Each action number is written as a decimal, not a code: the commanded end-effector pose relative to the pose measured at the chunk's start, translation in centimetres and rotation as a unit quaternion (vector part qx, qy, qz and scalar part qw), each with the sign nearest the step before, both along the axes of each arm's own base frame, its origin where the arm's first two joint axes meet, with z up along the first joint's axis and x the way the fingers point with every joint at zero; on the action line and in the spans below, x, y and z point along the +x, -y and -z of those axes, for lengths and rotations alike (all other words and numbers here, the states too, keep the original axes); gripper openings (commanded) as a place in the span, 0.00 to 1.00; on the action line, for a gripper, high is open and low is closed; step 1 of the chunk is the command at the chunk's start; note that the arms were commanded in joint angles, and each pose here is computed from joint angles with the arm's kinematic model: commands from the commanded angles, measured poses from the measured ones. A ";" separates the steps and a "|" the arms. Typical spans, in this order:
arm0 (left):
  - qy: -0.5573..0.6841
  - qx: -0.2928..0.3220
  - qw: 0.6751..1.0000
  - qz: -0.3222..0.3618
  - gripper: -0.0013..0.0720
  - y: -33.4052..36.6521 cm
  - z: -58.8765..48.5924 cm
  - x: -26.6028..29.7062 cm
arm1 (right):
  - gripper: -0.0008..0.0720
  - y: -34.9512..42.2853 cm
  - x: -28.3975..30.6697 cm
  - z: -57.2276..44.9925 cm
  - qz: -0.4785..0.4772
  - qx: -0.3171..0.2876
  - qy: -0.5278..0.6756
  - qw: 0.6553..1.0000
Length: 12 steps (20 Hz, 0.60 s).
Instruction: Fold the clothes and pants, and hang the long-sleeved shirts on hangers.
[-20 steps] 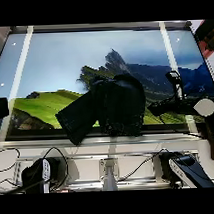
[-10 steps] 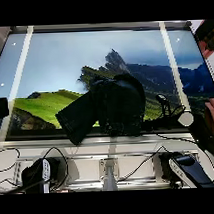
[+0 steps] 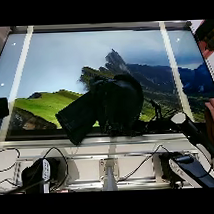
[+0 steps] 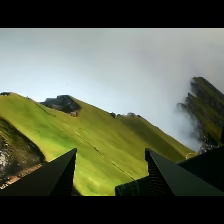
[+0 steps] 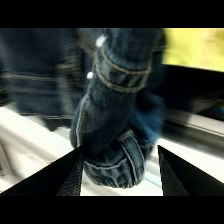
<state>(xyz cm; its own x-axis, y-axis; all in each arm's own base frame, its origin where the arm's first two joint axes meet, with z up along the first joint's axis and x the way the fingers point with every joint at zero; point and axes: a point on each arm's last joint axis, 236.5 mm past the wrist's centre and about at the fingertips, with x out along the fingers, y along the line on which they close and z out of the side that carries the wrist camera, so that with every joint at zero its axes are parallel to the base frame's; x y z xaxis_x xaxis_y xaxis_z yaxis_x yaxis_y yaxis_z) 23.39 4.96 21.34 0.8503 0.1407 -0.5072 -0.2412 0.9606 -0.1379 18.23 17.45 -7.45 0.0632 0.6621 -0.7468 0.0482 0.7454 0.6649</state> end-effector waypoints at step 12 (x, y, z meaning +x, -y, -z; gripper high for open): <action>-0.001 0.000 1.000 0.000 0.66 0.0 0.0 0.0 | 0.98 -0.6 0.1 -2.0 -0.051 0.010 0.006 0.999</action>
